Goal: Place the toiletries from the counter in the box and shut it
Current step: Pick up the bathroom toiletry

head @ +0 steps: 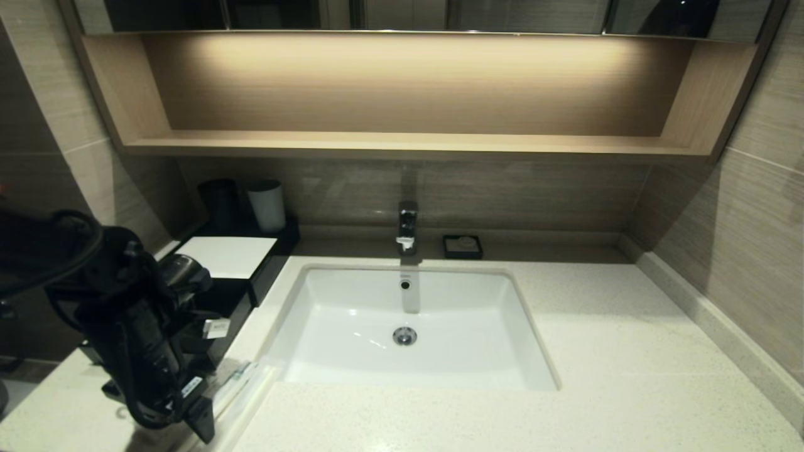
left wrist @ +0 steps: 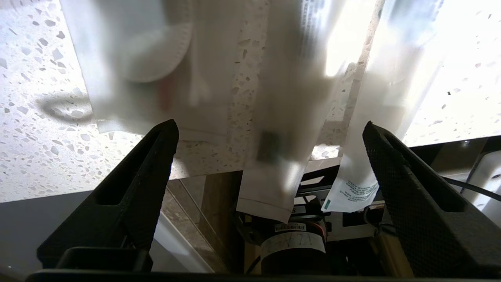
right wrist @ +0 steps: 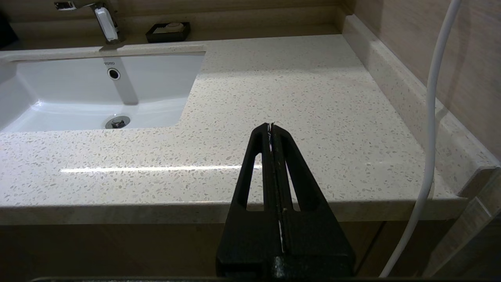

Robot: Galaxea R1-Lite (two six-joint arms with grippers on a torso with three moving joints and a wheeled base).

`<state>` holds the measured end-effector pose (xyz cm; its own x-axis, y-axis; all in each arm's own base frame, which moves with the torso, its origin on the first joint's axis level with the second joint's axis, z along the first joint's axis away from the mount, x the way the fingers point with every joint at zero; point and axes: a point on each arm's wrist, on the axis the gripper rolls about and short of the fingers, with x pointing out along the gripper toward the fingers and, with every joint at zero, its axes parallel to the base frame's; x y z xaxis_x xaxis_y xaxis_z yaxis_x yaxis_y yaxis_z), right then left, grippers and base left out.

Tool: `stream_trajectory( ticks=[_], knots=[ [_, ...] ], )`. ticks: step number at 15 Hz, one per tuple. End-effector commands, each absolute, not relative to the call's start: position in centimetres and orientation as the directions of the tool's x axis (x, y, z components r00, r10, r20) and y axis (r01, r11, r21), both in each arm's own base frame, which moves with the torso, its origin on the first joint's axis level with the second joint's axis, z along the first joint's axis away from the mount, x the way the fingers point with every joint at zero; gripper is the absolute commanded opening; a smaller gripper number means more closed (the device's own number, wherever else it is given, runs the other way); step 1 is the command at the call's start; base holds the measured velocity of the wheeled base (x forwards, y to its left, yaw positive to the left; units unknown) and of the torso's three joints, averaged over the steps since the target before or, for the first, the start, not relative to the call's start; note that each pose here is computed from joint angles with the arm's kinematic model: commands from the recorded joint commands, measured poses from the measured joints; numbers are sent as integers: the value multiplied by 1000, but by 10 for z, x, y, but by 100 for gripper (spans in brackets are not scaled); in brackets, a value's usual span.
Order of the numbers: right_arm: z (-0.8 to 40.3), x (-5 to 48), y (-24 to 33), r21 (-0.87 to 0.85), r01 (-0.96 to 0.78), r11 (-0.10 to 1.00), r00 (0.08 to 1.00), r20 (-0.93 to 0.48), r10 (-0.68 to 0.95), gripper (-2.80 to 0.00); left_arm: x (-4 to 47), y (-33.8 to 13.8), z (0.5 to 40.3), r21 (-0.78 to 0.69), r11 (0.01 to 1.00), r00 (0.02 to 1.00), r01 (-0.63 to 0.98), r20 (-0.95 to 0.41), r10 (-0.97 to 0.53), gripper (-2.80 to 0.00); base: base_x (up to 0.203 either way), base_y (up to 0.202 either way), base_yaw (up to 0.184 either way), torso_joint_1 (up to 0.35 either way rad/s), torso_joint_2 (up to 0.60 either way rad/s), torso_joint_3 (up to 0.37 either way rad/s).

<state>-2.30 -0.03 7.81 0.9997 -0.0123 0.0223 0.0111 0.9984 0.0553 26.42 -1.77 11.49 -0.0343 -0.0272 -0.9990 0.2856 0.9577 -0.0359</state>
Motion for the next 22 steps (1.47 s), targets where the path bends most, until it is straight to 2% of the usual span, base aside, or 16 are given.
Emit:
stream_trajectory(
  ticks=[1, 5, 6, 9, 17, 22],
  knots=[
    [78, -23, 0, 55, 11, 998, 1000, 23, -12, -280, 265, -18, 112, -39, 957, -48, 287, -999, -26, 0, 0, 0, 0, 0, 0, 0],
    [78, -23, 0, 55, 9, 998, 1000, 23, -11, -280, 266, -18, 107, -45, 957, -67, 286, -997, -26, 0, 0, 0, 0, 0, 0, 0],
    [78, -23, 0, 55, 10, 998, 1000, 23, -11, -280, 267, -18, 104, -46, 957, -77, 286, -997, -25, -280, 0, 0, 0, 0, 0, 0],
    [78, -23, 0, 55, 10, 998, 1000, 21, -11, -280, 271, -19, 97, -47, 957, -83, 285, -996, -24, -280, 0, 0, 0, 0, 0, 0],
    [78, -23, 0, 55, 11, 998, 1000, 22, -12, -280, 263, -24, 111, -46, 951, -36, 307, -999, -37, -280, 0, 0, 0, 0, 0, 0],
    [78, -23, 0, 55, 10, 998, 1000, 23, -11, -280, 237, -26, 160, -50, 943, 144, 328, -984, -102, -280, 0, 0, 0, 0, 0, 0]
  ],
)
